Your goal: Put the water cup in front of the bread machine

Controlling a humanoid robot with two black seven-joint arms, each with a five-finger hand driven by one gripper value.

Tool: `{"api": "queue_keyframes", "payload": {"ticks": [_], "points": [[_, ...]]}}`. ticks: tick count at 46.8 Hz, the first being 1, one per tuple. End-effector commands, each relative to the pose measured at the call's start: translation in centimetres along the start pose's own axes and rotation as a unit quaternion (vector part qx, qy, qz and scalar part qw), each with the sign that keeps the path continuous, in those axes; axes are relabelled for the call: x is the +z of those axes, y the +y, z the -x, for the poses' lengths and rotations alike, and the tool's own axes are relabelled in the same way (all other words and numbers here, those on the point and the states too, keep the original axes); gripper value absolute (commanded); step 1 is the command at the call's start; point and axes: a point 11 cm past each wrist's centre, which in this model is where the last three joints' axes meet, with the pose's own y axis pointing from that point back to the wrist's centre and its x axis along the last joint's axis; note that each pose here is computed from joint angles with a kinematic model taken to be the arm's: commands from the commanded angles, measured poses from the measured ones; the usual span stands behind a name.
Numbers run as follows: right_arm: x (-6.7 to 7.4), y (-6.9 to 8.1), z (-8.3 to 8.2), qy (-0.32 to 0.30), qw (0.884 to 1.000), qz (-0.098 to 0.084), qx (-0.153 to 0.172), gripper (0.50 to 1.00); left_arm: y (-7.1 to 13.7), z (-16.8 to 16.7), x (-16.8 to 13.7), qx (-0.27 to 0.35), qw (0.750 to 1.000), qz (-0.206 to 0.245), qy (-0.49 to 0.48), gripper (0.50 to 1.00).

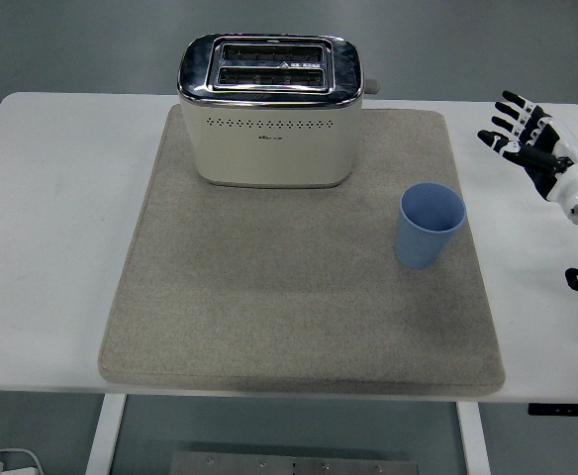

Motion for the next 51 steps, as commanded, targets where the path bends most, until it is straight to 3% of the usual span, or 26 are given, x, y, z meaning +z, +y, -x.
{"api": "queue_keyframes", "payload": {"ticks": [1, 7, 16, 24, 28, 33, 40, 51], "points": [[-0.7, 0.3, 0.4, 0.003, 1.0, -0.006, -0.015, 0.915, 0.0, 0.0, 0.1, 0.0, 1.0, 0.001, 0.0, 1.0], [-2.1, 1.1, 0.7, 0.015, 0.999, -0.026, -0.037, 0.915, 0.0, 0.0, 0.0, 0.0, 1.0, 0.001, 0.0, 1.0], [-2.6, 3.4, 0.2, 0.035, 0.997, -0.031, -0.058, 0.915, 0.0, 0.0, 0.1, 0.0, 1.0, 0.001, 0.0, 1.0], [-0.7, 6.2, -0.8, 0.057, 0.996, -0.01, -0.063, 0.913, 0.0, 0.0, 0.0, 0.0, 1.0, 0.001, 0.0, 1.0], [-0.5, 7.8, -1.0, 0.062, 0.995, -0.015, -0.072, 0.913, 0.0, 0.0, 0.0, 0.0, 1.0, 0.0, 0.0, 1.0], [-0.4, 9.3, -1.3, 0.076, 0.994, -0.004, -0.083, 0.913, 0.0, 0.0, 0.0, 0.0, 1.0, 0.0, 0.0, 1.0], [-0.1, 10.4, -1.9, 0.099, 0.991, 0.008, -0.09, 0.911, 0.0, 0.0, 0.1, 0.0, 1.0, 0.001, 0.0, 1.0], [1.7, 11.4, -1.1, 0.134, 0.985, 0.024, -0.11, 0.903, 0.0, 0.0, 0.0, 0.0, 1.0, 0.0, 0.0, 1.0]]}}
